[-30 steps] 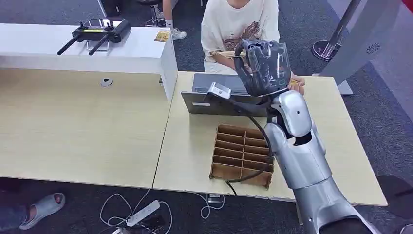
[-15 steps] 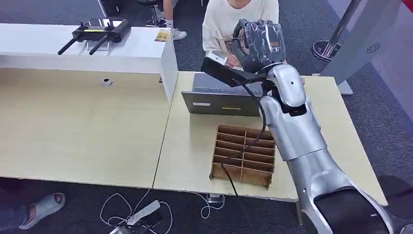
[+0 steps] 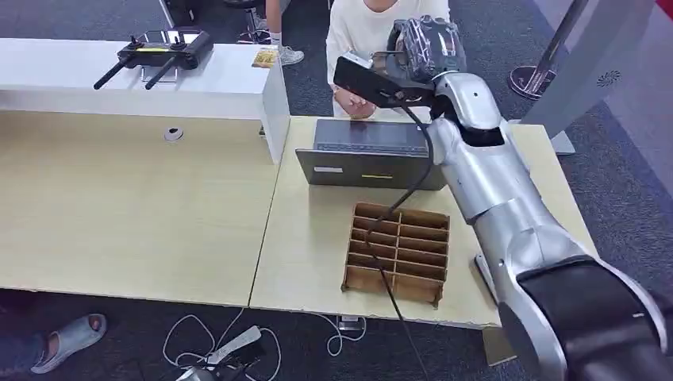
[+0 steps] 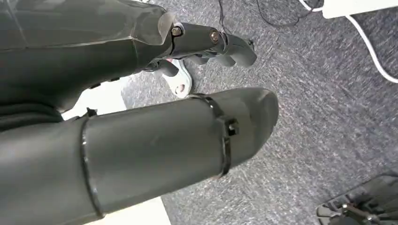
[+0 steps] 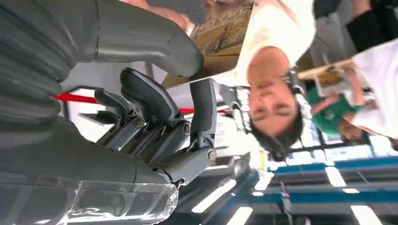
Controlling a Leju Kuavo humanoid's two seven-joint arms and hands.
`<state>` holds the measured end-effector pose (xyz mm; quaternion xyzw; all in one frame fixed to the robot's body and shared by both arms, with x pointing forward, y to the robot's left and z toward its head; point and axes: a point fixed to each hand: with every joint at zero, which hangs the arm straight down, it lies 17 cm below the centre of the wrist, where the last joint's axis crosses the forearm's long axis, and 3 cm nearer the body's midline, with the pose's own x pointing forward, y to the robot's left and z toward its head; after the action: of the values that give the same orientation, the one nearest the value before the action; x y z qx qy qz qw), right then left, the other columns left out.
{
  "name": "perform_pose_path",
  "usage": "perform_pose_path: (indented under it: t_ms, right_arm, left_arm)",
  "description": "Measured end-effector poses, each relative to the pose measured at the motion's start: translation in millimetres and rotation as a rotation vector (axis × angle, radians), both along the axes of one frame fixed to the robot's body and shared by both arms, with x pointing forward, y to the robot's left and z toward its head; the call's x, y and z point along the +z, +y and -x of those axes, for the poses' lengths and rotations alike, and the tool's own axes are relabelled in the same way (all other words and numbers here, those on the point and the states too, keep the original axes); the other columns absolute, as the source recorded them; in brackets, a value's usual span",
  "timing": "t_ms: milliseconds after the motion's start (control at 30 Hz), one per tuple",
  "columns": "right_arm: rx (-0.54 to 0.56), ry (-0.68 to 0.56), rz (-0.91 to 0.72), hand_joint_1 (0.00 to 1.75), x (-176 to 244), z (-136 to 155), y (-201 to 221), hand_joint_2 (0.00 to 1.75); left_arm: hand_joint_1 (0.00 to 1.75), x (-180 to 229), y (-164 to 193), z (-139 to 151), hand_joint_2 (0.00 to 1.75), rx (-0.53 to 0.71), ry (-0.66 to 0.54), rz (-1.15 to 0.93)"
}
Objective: Pass the card to the sensor for recognition and then transmit it.
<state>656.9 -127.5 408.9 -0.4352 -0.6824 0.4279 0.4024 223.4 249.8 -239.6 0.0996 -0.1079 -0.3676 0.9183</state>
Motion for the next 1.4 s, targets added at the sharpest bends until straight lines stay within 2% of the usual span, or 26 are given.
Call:
perform_pose_path:
  t_ms: [167, 933, 967, 1000, 1033, 1400]
  right_arm:
    - [-0.085, 0.068, 0.029, 1.75, -11.2, -11.3, -19.4, 1.75]
    - [-0.178, 0.153, 0.040, 1.75, -40.5, -22.8, -60.4, 1.75]
    - [-0.179, 0.153, 0.040, 1.62, -40.7, -22.9, -60.6, 1.75]
    - [-0.180, 0.155, 0.040, 0.61, -41.3, -22.9, -60.8, 1.75]
    - [-0.181, 0.155, 0.040, 0.00, -41.7, -23.0, -61.1, 1.75]
    - [-0.179, 0.153, 0.031, 0.00, -41.8, -22.6, -58.7, 1.75]
  left_arm:
    - [0.00, 0.5, -2.5, -1.7, 0.00, 0.007, -0.009, 0.000]
    - [0.00, 4.2, -8.9, -9.8, 0.00, -0.063, -0.021, -0.011]
    - [0.00, 4.3, -8.8, -10.1, 0.00, -0.064, -0.022, -0.011]
    - [0.00, 4.4, -9.0, -10.4, 0.00, -0.065, -0.023, -0.011]
    - [0.00, 4.5, -8.6, -10.7, 0.00, -0.066, -0.023, -0.013]
    - [0.00, 4.6, -7.7, -11.6, 0.00, -0.059, -0.028, -0.012]
